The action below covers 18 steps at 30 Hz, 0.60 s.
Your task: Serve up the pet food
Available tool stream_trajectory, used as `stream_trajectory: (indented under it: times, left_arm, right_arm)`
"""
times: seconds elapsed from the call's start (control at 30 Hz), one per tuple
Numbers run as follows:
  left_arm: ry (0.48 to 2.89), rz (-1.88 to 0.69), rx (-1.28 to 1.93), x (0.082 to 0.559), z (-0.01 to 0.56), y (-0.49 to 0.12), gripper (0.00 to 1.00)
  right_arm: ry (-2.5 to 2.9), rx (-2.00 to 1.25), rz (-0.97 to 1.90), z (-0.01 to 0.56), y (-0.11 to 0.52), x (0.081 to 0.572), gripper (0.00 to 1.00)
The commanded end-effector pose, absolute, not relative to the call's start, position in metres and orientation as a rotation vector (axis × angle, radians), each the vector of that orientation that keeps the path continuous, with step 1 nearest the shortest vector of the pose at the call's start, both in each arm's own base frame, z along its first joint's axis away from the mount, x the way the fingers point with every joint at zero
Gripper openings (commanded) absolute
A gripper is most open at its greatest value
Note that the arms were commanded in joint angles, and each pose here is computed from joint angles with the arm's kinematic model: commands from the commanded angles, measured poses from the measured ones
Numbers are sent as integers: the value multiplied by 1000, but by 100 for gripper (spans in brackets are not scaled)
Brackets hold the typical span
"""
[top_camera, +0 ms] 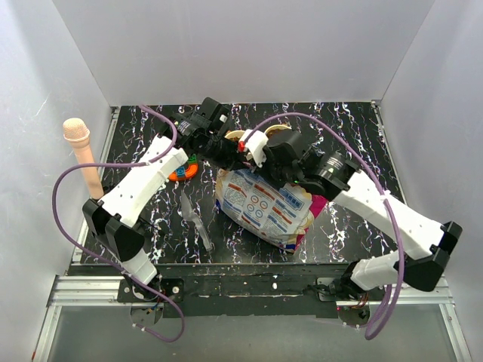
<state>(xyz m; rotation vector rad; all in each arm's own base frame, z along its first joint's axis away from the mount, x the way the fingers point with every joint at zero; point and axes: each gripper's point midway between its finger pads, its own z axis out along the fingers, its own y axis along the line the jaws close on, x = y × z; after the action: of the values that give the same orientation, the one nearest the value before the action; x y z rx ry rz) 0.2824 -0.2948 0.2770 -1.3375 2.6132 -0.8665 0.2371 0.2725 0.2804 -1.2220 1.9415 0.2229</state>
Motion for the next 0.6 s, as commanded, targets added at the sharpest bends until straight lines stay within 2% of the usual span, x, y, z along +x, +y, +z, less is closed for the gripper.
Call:
stream_trajectory:
  times: [0.0,0.03,0.13,0.17,0.2,0.23,0.43,0.5,0.57]
  left_arm:
    - [2448,-899,-1341,294,313,-273,0]
    - [2455,-901,-1348,293,311,-274,0]
    - [2442,-915,-1356,293,314,-273,0]
    - [2435,-914,-1357,294,315,-273,0]
    - [2429,-916,-1356,295,316,-272,0]
    - [2429,-918,-1357,295,317,-273,0]
    - [2423,-919,-1390,292,316,-271,0]
    - [2424,-921,-1392,291,315,-271,0]
    - [2436,-917,-1397,289,315,-271,0]
  right_arm:
    - [1989,-1122,145,284,222,223,16]
    - [1986,-1124,175,283,222,219,22]
    - [1979,-1095,200,281,222,216,27]
    - [1993,-1099,199,278,220,215,24]
    - [2005,-1108,193,275,219,214,5]
    - [2020,-1106,177,273,217,214,1]
    - [2074,-1093,168,266,198,205,1]
    - [2092,-1107,197,260,194,196,22]
    - [2056,-1102,229,260,192,191,29]
